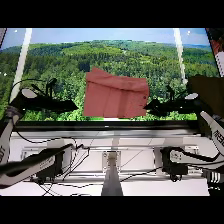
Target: Fold the clothes and pants, and hang the long-sleeved shirts on hangers.
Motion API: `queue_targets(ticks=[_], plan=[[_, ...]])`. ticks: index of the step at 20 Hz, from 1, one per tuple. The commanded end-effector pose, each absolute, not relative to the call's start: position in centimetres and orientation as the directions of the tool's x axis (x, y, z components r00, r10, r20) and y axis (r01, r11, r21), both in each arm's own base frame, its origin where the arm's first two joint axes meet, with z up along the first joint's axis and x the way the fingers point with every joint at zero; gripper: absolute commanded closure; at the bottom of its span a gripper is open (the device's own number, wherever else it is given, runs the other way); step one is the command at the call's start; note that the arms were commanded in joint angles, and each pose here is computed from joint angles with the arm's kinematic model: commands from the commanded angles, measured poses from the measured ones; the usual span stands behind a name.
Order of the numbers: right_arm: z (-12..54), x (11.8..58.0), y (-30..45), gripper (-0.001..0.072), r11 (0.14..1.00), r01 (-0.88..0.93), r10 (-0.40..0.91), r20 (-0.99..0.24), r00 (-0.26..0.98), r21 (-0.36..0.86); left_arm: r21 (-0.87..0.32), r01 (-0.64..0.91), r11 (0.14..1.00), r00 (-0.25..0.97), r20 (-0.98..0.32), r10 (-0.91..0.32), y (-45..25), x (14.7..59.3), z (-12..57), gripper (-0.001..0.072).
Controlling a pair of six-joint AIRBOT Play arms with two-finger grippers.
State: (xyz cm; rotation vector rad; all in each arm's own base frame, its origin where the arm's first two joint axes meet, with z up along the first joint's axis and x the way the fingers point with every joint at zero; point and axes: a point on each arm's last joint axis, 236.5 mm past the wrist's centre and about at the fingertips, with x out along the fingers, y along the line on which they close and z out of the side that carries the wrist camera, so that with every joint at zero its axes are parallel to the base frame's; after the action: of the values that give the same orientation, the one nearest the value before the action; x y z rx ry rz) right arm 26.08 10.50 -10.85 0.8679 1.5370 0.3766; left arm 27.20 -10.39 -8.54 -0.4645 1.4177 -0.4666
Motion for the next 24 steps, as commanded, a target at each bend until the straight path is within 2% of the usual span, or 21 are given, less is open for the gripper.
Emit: queue_targets(ticks=[1, 3, 6, 7, 8, 11, 13, 15, 16, 17, 18, 20, 21, 24], plan=[[-11.9, 25.4, 10.8, 0.0231, 0.648, 0.33, 0.723, -0.691, 0.018, 0.687, -0.662, -0.039, 0.748, 0.107, -0.747, -0.656, -12.5, 28.0, -10.2, 0.0113], [-11.9, 25.2, 11.0, 0.0268, 0.644, 0.333, 0.729, -0.684, 0.006, 0.689, -0.672, -0.04, 0.74, 0.095, -0.74, -0.666, -12.9, 28.1, -11.3, 0.0114], [-11.8, 24.9, 11.0, 0.0267, 0.643, 0.331, 0.733, -0.68, -0.006, 0.69, -0.658, -0.049, 0.751, 0.058, -0.753, -0.656, -13.6, 27.6, -13.2, 0.0117], [-11.9, 24.8, 11.0, 0.0267, 0.645, 0.33, 0.732, -0.681, -0.008, 0.689, -0.658, -0.042, 0.752, 0.04, -0.753, -0.656, -14.0, 27.3, -13.5, 0.0222], [-11.8, 24.7, 11.1, 0.0267, 0.645, 0.331, 0.734, -0.68, -0.013, 0.689, -0.66, -0.016, 0.751, 0.017, -0.751, -0.66, -14.6, 26.8, -13.6, 0.0281], [-11.7, 23.6, 12.0, 0.0267, 0.657, 0.301, 0.737, -0.673, -0.064, 0.691, -0.682, 0.068, 0.729, -0.051, -0.732, -0.68, -16.2, 25.2, -13.1, 0.0308], [-12.3, 24.0, 12.8, 0.0273, 0.69, 0.227, 0.714, -0.698, -0.058, 0.687, -0.686, 0.086, 0.722, -0.072, -0.728, -0.682, -16.5, 24.7, -13.0, 0.0468], [-12.8, 25.2, 13.2, 0.0436, 0.719, 0.18, 0.685, -0.728, -0.021, 0.671, -0.687, 0.088, 0.721, -0.074, -0.726, -0.683, -16.6, 24.7, -12.9, 0.0549], [-12.8, 25.8, 13.3, 0.0452, 0.73, 0.136, 0.677, -0.736, -0.009, 0.67, -0.692, 0.089, 0.716, -0.081, -0.722, -0.687, -16.6, 24.5, -12.8, 0.0656], [-12.5, 26.3, 13.3, 0.0452, 0.735, 0.099, 0.675, -0.738, 0.0, 0.671, -0.696, 0.092, 0.712, -0.086, -0.718, -0.691, -16.7, 24.5, -12.6, 0.0695], [-12.2, 27.0, 13.3, 0.0464, 0.735, 0.084, 0.674, -0.739, 0.011, 0.672, -0.698, 0.097, 0.71, -0.084, -0.716, -0.693, -16.8, 24.7, -12.4, 0.0695], [-11.5, 28.2, 13.2, 0.0631, 0.736, 0.061, 0.673, -0.739, 0.035, 0.674, -0.705, 0.114, 0.7, -0.083, -0.709, -0.7, -17.0, 25.3, -11.7, 0.0695], [-10.7, 28.8, 13.3, 0.0691, 0.731, 0.042, 0.68, -0.732, 0.038, 0.681, -0.708, 0.131, 0.694, -0.081, -0.705, -0.705, -17.1, 25.8, -11.2, 0.0696], [-6.7, 30.1, 14.2, 0.0692, 0.69, -0.078, 0.723, -0.691, 0.025, 0.719, -0.708, 0.234, 0.667, -0.038, -0.692, -0.721, -17.5, 28.5, -7.5, 0.0697]])
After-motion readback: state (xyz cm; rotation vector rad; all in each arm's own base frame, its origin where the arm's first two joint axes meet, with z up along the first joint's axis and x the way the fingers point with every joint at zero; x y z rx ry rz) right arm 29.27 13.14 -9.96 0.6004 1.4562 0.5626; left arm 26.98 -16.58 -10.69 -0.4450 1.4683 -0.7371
